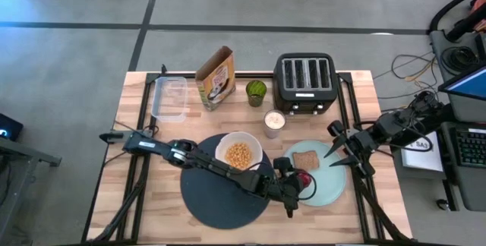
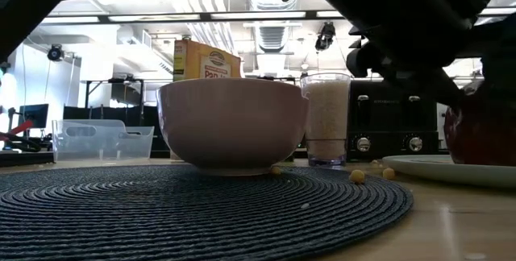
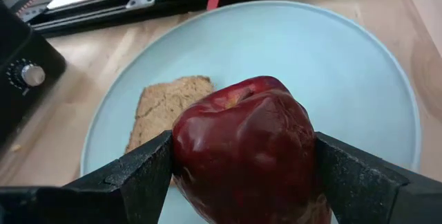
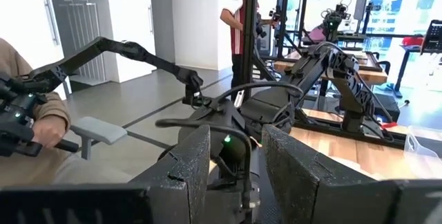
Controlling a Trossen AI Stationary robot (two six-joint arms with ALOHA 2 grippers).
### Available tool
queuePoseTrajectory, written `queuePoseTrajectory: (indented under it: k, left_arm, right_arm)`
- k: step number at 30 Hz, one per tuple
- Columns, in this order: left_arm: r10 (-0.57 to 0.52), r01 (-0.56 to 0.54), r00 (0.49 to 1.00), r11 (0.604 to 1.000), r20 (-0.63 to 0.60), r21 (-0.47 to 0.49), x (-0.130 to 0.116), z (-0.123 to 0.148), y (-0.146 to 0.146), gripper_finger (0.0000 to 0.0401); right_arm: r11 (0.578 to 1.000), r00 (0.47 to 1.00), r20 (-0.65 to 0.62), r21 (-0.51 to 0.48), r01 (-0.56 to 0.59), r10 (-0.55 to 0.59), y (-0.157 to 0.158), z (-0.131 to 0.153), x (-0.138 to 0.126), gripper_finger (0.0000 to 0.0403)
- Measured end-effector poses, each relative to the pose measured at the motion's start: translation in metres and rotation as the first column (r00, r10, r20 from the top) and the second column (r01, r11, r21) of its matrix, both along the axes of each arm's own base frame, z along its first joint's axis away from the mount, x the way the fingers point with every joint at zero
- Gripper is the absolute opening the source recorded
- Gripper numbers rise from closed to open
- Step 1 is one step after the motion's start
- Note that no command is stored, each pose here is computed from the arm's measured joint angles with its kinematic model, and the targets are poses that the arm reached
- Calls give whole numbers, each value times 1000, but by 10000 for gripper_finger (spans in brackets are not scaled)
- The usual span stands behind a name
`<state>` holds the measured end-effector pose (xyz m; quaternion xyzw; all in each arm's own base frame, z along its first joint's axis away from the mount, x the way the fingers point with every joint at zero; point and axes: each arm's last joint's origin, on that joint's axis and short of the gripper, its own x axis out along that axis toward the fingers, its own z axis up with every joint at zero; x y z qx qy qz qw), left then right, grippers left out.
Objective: Arrange a breakfast setting
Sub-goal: Put the apple from the transparent bin on the light blue plate, then put the blue spoon on the left side of the white bowl on the dark blue table mat
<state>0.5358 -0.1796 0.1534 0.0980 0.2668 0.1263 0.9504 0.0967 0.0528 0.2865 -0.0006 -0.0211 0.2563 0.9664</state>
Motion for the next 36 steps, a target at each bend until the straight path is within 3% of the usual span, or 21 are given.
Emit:
queuePoseTrajectory:
  k: [12, 21, 29, 36]
  left_arm:
    - [20, -20, 1000, 1000, 10, -4, 2, 1, 5, 335]
    - [22, -22, 1000, 999, 8, 30, 3, 4, 6, 340]
    - [-11, 16, 999, 987, -32, 159, 2, 43, 6, 341]
    - [18, 41, 986, 938, -167, 345, -7, 61, 14, 331]
  right_arm:
    - [1000, 1000, -29, 3, 2, -2, 1, -6, 2, 123]
    - [998, 997, -49, -1, 55, -55, 1, -12, 5, 123]
    - [979, 975, -119, 59, 195, -187, -3, -15, 7, 123]
    - [951, 945, -169, 86, 298, -281, -6, -19, 7, 123]
